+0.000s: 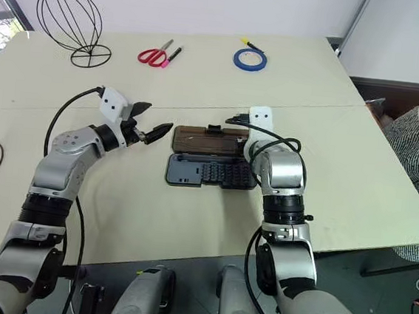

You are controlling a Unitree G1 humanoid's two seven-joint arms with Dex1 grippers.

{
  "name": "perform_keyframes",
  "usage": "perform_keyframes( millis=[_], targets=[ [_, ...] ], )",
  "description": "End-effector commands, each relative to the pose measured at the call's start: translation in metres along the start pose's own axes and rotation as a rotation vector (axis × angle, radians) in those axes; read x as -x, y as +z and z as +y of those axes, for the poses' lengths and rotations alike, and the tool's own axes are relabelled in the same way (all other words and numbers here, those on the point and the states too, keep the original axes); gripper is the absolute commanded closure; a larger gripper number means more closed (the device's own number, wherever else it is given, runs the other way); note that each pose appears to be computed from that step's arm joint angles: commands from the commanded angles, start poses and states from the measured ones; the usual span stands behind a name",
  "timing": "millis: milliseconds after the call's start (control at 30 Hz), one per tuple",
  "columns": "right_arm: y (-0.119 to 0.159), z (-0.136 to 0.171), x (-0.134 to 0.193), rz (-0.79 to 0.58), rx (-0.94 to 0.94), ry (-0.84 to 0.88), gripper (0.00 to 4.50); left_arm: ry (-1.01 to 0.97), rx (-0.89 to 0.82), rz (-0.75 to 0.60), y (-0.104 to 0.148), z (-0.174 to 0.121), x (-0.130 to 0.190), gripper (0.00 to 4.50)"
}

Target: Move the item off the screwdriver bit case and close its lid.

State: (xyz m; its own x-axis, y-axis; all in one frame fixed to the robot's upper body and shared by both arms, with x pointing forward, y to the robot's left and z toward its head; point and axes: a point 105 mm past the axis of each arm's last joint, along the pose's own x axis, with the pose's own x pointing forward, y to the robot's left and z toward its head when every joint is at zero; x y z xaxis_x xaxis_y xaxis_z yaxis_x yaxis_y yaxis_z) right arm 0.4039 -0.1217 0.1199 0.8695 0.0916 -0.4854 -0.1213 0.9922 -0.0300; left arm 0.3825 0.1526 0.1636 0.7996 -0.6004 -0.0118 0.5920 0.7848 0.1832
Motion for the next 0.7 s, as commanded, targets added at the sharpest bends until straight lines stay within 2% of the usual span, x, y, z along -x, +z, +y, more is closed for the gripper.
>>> perform_keyframes(
  millis=[33, 367, 700],
  targets=[
    [0.000, 0.003, 0.003, -0.012, 0.008, 0.008, 4.46, 0.010, -0.043, -0.039, 0.013, 0.004, 0.000, 0.00],
    [-0.004, 0.008, 0.013, 0.004, 0.011, 0.012, 4.46, 0.004, -0.050, -0.041, 0.015, 0.005, -0.003, 0.00],
    [0.007, 0.035, 0.044, 0.041, -0.034, 0.061, 4.46, -0.009, -0.048, -0.040, 0.014, 0.001, -0.007, 0.00]
  ],
)
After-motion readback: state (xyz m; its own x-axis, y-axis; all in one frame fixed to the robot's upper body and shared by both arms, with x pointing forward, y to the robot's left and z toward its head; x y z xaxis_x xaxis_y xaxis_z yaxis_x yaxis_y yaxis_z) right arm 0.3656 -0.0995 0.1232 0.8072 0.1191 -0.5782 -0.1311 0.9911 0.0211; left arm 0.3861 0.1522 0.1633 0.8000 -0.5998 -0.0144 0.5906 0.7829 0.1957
